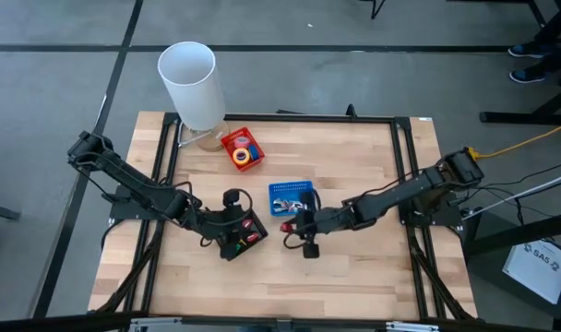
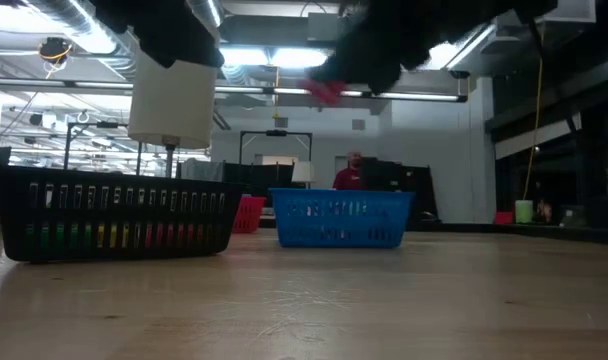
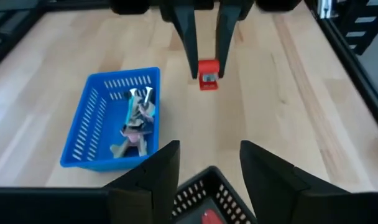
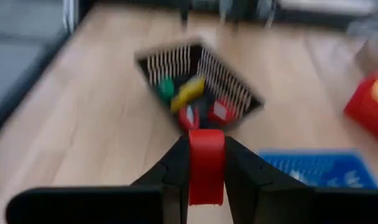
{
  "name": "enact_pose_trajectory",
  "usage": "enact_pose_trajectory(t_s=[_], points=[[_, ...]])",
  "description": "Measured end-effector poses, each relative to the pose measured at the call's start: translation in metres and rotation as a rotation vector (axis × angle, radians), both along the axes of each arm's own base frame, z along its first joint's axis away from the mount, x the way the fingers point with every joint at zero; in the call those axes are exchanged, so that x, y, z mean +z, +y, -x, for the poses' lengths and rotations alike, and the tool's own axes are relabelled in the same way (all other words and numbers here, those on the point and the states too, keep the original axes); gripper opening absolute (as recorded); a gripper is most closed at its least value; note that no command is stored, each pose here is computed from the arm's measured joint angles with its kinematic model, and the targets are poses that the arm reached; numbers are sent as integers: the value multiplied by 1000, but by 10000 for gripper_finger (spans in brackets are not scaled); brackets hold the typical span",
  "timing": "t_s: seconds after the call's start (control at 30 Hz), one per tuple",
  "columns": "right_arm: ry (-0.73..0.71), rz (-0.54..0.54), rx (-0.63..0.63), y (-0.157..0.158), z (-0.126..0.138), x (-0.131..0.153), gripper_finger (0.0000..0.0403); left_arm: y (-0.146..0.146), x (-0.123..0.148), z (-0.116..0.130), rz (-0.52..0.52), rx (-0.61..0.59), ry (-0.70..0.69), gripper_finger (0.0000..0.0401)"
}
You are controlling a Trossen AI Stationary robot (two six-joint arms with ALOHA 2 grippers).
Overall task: Pick and place Stapler, Stapler remover, tape
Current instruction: Put the red stapler into the black basket
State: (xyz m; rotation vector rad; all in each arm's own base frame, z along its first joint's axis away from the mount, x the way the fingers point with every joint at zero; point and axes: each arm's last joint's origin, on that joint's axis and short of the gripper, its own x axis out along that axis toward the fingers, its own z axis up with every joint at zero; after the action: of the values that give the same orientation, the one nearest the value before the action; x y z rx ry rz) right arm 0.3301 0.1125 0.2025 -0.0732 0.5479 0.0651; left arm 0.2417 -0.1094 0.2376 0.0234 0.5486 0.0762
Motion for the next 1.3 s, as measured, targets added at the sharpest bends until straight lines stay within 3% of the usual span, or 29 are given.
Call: enact_pose_trajectory(t_s=[0.17,0.57,0.87,0.97,1.3], points=[[-159,-27,-5,-4,-9,15,67,1,0,0,-30,20,-9,179],[-315,-53,-15,-9,-15,30,67,5,10,-8,-79,75,-123,190],[-380,-28,3,-9,-17,36,67,10,4,-33,-78,94,-224,187],[-396,-28,5,-9,-17,38,67,7,2,-40,-77,47,-262,184],[-422,-16,10,-9,-17,40,67,5,3,-49,-49,18,-340,153]])
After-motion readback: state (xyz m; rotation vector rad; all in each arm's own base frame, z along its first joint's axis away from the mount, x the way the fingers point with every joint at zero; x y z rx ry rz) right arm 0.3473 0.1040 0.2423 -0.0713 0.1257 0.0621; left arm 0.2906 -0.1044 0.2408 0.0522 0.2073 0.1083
